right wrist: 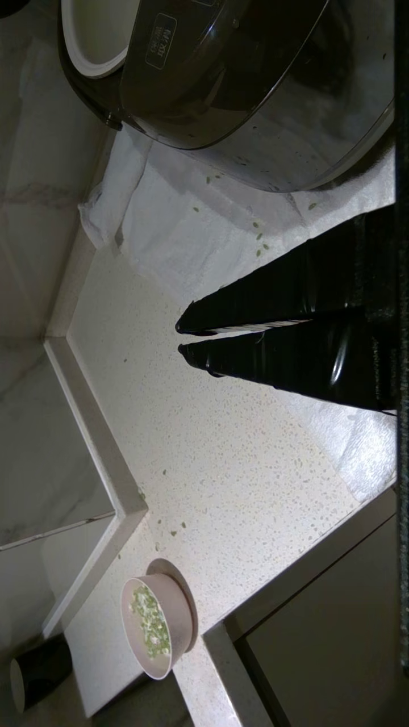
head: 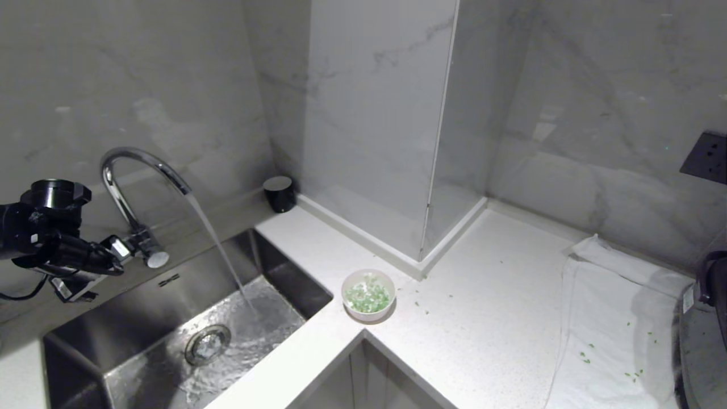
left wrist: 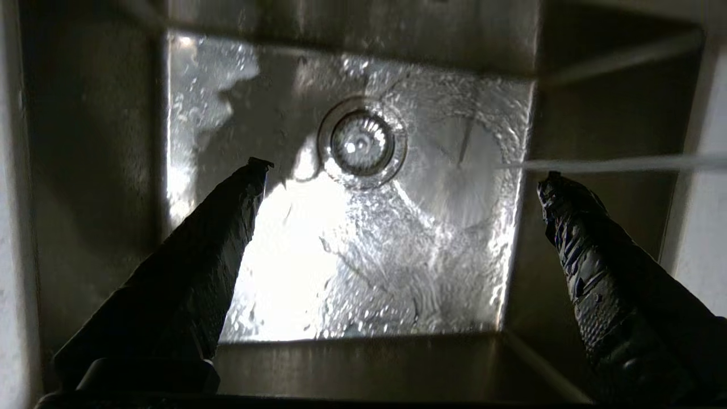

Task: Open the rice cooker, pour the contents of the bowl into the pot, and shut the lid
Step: Turn off the tap

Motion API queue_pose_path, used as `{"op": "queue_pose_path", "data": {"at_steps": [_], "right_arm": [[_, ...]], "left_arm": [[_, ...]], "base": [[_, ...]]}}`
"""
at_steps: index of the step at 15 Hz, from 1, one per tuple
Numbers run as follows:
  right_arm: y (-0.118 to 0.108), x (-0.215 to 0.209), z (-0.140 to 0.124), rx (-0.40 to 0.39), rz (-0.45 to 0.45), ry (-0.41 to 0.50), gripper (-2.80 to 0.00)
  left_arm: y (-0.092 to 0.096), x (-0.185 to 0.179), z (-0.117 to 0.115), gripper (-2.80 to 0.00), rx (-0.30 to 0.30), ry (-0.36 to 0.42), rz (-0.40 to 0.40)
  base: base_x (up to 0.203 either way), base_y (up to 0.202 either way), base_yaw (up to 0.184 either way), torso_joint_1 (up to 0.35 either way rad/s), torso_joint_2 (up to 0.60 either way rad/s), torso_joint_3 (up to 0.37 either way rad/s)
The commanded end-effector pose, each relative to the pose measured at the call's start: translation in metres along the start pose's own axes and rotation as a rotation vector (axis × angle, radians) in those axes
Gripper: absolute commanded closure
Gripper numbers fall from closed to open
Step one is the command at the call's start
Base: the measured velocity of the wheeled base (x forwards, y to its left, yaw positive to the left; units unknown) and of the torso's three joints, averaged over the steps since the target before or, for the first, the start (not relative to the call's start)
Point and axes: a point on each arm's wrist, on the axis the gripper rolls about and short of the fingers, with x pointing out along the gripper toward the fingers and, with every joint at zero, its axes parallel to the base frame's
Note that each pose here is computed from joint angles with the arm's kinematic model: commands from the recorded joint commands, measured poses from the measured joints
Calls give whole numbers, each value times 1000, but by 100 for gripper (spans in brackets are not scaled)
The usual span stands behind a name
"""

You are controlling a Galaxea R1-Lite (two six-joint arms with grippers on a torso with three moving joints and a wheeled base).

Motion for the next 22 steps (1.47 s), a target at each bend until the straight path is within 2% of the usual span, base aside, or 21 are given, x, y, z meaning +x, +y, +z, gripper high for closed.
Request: {"op": "queue_pose_path", "data": {"at_steps": [1,4,8,12,13,22], "right_arm": [[0,0,0,0,1,1,0],[0,0,0,0,1,1,0],[0,0,0,0,1,1,0],[0,0,0,0,1,1,0],[0,0,0,0,1,1,0],[0,0,0,0,1,1,0]], "left_arm": [[-2,24,8,-280,-17,-20,-9],[-11,38,18,-280,-17,-65,-40],[-15,63,28,-280,-48,-86,-30],[-15,70,29,-280,-53,-94,-10],[-15,72,28,0,-53,-92,-9],[-13,82,35,0,-65,-135,10]], "base": [[0,0,0,0,0,0],[0,0,0,0,0,0],[0,0,0,0,0,0],[0,0,0,0,0,0],[0,0,0,0,0,0],[0,0,0,0,0,0]]}}
